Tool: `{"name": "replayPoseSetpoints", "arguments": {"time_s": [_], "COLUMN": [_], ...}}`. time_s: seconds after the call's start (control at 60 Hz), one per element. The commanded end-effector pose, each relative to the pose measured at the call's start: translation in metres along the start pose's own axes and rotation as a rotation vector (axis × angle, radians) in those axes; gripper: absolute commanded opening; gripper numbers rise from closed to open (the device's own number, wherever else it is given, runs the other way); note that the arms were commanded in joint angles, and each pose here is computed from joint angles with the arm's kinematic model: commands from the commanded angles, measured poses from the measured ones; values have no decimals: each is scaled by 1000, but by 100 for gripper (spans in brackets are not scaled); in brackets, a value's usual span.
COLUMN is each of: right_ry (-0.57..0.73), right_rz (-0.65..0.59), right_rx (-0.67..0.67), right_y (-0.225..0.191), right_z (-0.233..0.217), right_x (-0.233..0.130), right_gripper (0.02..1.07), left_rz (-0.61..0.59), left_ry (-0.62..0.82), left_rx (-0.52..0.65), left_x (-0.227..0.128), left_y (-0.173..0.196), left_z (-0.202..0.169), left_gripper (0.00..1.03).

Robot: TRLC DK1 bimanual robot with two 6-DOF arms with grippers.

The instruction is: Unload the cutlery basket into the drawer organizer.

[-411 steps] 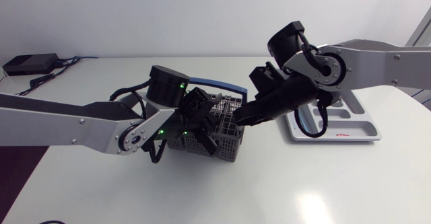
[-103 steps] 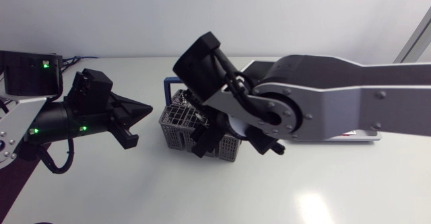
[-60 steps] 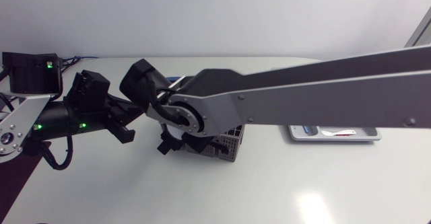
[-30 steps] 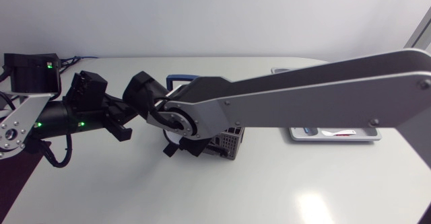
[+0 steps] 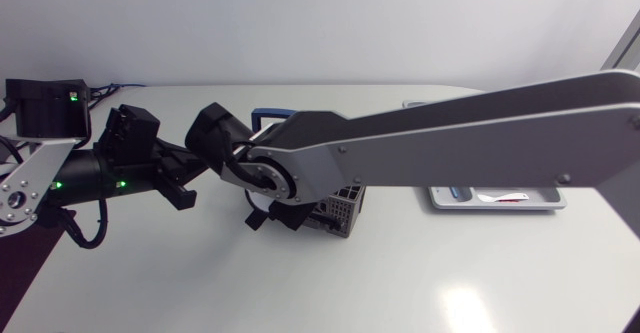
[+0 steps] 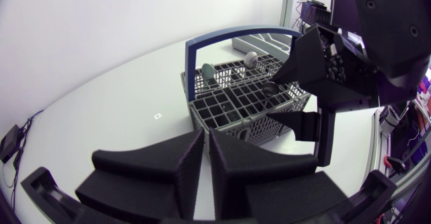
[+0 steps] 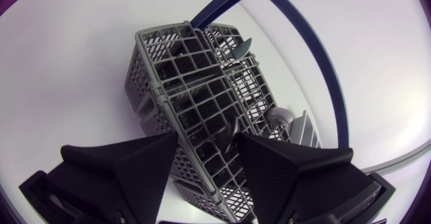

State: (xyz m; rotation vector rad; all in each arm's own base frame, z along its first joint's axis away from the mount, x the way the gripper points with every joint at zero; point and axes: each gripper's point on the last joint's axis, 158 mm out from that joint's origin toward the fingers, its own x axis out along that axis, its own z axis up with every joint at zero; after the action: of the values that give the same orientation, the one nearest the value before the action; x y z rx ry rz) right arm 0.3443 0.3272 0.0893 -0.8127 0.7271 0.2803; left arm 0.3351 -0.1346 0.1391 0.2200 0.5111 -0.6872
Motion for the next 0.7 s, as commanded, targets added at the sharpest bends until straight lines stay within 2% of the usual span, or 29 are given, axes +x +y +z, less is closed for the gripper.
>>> {"name": "replayPoseSetpoints", "arguments": {"time_s": [0.0, 0.233, 0.367, 0.483, 0.683], "right_ry": [-50, -180, -250, -294, -335], "right_rz": [-22, 52, 82, 90, 148], "right_rx": [43, 78, 101, 109, 104], "right_y": [-22, -44, -61, -77, -85], "right_z": [9, 15, 7, -11, -43], "right_x": [-22, -70, -92, -101, -107], "right_gripper": [82, 84, 84, 85, 85], "left_rz": [-36, -139, -197, -235, -264], "left_ry": [-1, -39, -36, -22, -5], "left_rx": [35, 215, 371, 574, 835], "left_x": [5, 6, 11, 19, 31], "left_y": [-11, -54, -82, -106, -119], "left_z": [1, 36, 46, 42, 34], "left_gripper": [15, 16, 26, 40, 42]}}
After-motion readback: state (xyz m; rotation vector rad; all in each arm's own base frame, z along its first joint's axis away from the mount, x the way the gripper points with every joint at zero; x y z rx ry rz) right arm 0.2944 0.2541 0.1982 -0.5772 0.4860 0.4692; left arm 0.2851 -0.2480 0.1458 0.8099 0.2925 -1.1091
